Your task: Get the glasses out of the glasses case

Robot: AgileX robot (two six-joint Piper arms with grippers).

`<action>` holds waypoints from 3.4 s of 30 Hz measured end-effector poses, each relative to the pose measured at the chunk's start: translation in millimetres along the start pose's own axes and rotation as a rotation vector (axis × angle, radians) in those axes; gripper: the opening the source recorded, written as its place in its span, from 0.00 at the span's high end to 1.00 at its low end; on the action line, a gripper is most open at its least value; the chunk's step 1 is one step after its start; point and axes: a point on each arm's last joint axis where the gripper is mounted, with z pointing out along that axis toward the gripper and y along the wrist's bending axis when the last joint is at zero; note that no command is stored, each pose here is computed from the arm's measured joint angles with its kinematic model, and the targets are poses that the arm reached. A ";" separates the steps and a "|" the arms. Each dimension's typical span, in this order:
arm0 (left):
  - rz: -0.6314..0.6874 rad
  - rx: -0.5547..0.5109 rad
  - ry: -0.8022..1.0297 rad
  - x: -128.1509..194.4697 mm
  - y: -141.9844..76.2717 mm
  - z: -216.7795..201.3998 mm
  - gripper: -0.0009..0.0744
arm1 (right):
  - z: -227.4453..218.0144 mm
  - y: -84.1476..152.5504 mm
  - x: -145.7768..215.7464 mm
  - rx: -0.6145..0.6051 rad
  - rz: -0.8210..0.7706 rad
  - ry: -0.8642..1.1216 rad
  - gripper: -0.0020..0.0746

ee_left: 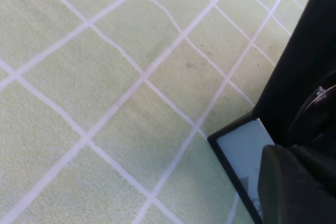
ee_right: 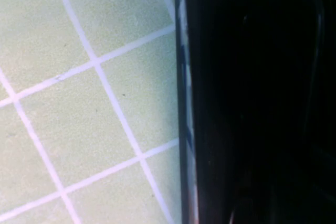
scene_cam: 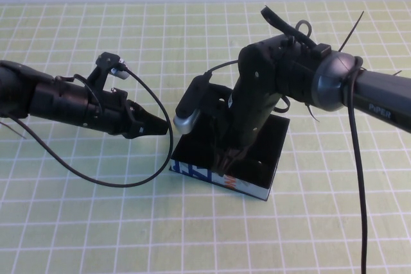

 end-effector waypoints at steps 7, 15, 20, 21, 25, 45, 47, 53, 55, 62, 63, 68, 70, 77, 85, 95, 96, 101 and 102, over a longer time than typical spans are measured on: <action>0.000 0.006 0.000 0.0 -0.5 0.0 0.99 | -7.2 0.9 -1.0 -0.002 0.052 0.004 0.96; -0.001 0.015 0.001 0.1 -1.4 0.0 0.99 | -49.2 3.7 -4.1 0.036 0.092 -0.048 0.96; -0.001 0.032 0.003 0.3 -2.9 -0.1 0.99 | -84.8 9.4 -2.9 0.051 0.167 -0.090 0.96; -0.001 0.034 0.003 0.3 -3.1 -0.1 0.99 | -93.0 10.8 -1.6 0.055 0.196 -0.093 0.96; -0.001 0.041 0.004 0.3 -3.7 -0.1 0.99 | -124.4 15.5 8.8 0.096 0.294 -0.066 0.96; -0.004 0.047 0.004 0.4 -4.3 -0.1 0.99 | -115.3 42.4 143.9 0.152 0.958 -0.076 0.96; -0.006 0.047 0.001 0.1 -4.3 -0.1 0.99 | -103.1 43.5 146.2 0.138 0.984 -0.100 0.96; -0.018 0.049 -0.013 -1.2 -4.4 -0.1 0.99 | -71.1 36.7 147.7 0.127 1.044 -0.110 0.96; -0.023 0.059 -0.017 -1.6 -5.4 -0.2 0.99 | -61.7 30.7 147.9 0.122 1.077 -0.115 0.96; -0.034 0.101 -0.030 -2.9 -9.1 -0.5 0.99 | -34.6 18.6 154.0 0.121 1.126 -0.066 0.95; -0.034 0.105 -0.031 -3.0 -9.5 -0.6 0.99 | -34.6 18.3 153.8 0.122 1.126 -0.071 0.94; -0.038 0.113 -0.037 -3.4 -9.9 -1.2 0.99 | -29.4 16.8 154.5 0.122 1.131 -0.062 0.78; -0.036 0.105 -0.053 -6.7 -11.5 -3.3 0.99 | -28.9 16.6 154.7 0.124 1.128 -0.060 0.70; -0.052 0.029 -0.205 -35.1 -24.1 -23.0 0.99 | -46.8 18.4 153.7 0.144 1.100 -0.098 0.60; -0.018 -0.046 -0.278 -62.8 -57.5 -59.5 0.99 | -105.0 39.4 162.2 0.145 1.076 -0.114 0.61; 0.137 -0.340 -0.447 -68.4 -151.1 -141.3 0.99 | -196.4 92.4 196.4 0.150 0.976 -0.236 0.96; 0.139 -0.376 -0.472 -62.5 -159.9 -147.9 0.99 | -205.9 99.8 202.2 0.155 0.966 -0.273 0.97; 0.118 -0.504 -0.550 -18.1 -188.6 -162.4 0.99 | -240.3 135.3 232.2 0.172 0.906 -0.416 0.99; 0.115 -0.526 -0.563 -6.8 -193.4 -163.6 0.99 | -244.9 142.5 238.3 0.172 0.888 -0.442 0.99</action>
